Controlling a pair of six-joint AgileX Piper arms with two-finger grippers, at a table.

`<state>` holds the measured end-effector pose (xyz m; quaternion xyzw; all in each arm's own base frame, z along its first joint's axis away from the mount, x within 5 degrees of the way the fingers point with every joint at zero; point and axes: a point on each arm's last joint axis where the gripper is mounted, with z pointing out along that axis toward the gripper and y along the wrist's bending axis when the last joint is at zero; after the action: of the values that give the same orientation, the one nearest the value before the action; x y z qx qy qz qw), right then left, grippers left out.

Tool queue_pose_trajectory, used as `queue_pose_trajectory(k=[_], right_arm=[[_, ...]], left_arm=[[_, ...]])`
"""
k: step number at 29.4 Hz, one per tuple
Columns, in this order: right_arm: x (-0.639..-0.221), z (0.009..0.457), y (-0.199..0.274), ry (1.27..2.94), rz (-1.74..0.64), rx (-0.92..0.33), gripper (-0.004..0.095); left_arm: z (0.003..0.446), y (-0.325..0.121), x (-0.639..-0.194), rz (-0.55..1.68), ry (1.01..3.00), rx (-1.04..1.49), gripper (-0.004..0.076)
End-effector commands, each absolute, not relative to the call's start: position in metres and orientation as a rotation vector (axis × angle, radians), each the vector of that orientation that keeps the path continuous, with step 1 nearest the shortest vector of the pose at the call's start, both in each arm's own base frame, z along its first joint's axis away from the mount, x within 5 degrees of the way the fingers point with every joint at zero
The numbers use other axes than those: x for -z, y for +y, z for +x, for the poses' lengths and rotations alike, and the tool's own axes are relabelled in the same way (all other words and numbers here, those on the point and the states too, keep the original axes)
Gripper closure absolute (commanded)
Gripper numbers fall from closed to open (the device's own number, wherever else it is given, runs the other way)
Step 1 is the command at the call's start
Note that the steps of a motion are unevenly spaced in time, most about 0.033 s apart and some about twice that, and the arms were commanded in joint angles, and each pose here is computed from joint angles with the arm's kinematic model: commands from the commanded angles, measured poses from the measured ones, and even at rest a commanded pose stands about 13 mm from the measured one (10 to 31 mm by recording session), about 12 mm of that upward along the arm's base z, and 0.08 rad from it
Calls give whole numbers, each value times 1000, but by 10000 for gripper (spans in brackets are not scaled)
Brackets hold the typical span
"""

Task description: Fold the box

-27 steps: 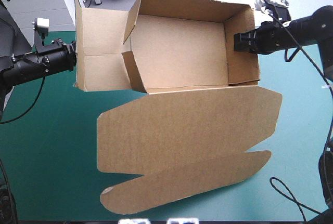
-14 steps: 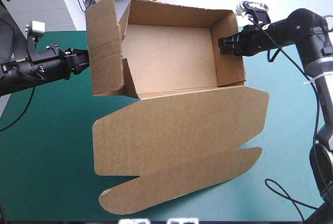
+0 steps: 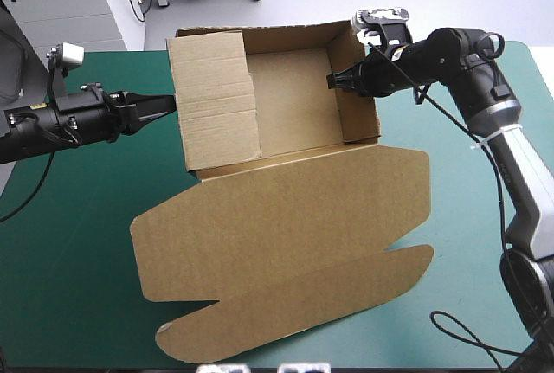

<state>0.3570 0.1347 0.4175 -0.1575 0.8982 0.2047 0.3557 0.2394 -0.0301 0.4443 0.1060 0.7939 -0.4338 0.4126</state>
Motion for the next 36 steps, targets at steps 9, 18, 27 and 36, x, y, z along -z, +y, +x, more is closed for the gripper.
queue_pose_trajectory(k=[9, 18, 27, 36], right_arm=[[-451, 347, 136, 2149, -324, -564, 916], [-447, 347, 146, 2152, -357, -541, 909], [-448, 336, 174, 2125, -422, -469, 907], [-437, 334, 198, 2144, -459, -489, 907]], left_arm=[[224, -40, -459, 350, 1962, 1135, 279], [225, -47, -454, 390, 2004, 1069, 279], [232, -41, -443, 247, 2137, 931, 302], [239, -50, -429, 118, 2269, 648, 302]])
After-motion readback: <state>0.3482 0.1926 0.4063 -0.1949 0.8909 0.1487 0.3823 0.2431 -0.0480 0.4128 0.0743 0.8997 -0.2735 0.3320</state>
